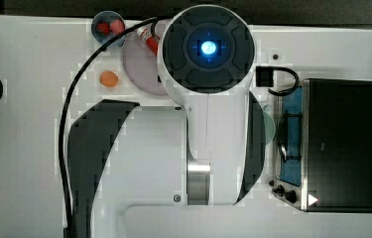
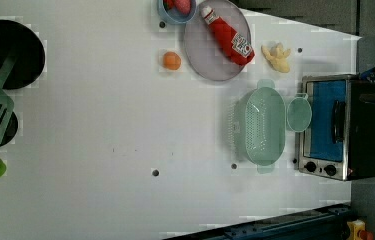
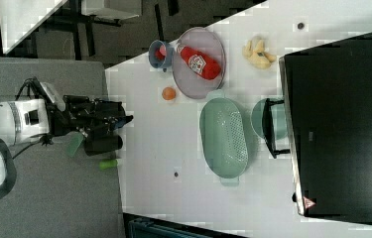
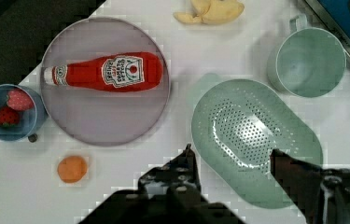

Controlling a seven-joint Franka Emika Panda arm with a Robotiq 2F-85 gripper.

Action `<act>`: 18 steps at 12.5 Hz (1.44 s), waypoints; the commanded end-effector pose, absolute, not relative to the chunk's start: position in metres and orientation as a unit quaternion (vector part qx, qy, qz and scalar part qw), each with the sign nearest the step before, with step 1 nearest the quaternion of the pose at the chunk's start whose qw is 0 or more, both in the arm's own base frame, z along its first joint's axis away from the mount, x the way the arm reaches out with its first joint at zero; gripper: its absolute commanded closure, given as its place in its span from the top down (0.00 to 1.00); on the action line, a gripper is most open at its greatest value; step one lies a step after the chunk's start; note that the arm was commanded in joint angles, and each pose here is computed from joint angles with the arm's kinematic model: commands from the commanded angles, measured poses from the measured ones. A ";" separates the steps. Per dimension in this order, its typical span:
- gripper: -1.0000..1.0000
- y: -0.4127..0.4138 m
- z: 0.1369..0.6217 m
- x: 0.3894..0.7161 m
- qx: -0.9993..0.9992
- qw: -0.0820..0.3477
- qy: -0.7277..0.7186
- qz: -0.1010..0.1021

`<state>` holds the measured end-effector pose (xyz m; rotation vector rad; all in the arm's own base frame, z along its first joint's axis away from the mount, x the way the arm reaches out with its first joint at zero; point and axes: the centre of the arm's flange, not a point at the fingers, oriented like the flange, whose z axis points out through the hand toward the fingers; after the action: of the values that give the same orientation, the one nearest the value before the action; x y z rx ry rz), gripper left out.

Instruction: Drag strainer right to left.

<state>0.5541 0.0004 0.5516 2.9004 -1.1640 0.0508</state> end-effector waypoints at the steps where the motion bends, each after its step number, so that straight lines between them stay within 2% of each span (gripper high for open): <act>1: 0.80 -0.037 0.595 0.387 0.905 0.015 -0.426 0.003; 3: 1.00 -0.037 0.595 0.388 0.905 0.015 -0.426 0.002; 7: 1.00 -0.036 0.560 0.405 0.904 0.024 -0.427 -0.016; 11: 1.00 -0.034 0.454 0.441 0.867 0.034 -0.496 -0.030; 12: 1.00 -0.034 0.423 0.448 0.847 0.037 -0.529 -0.030; 15: 1.00 -0.031 0.340 0.470 0.786 0.032 -0.617 -0.014; 18: 1.00 -0.022 0.275 0.487 0.760 0.025 -0.650 -0.004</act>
<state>0.4620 -0.0304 0.2247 2.3819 -1.8214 -0.2204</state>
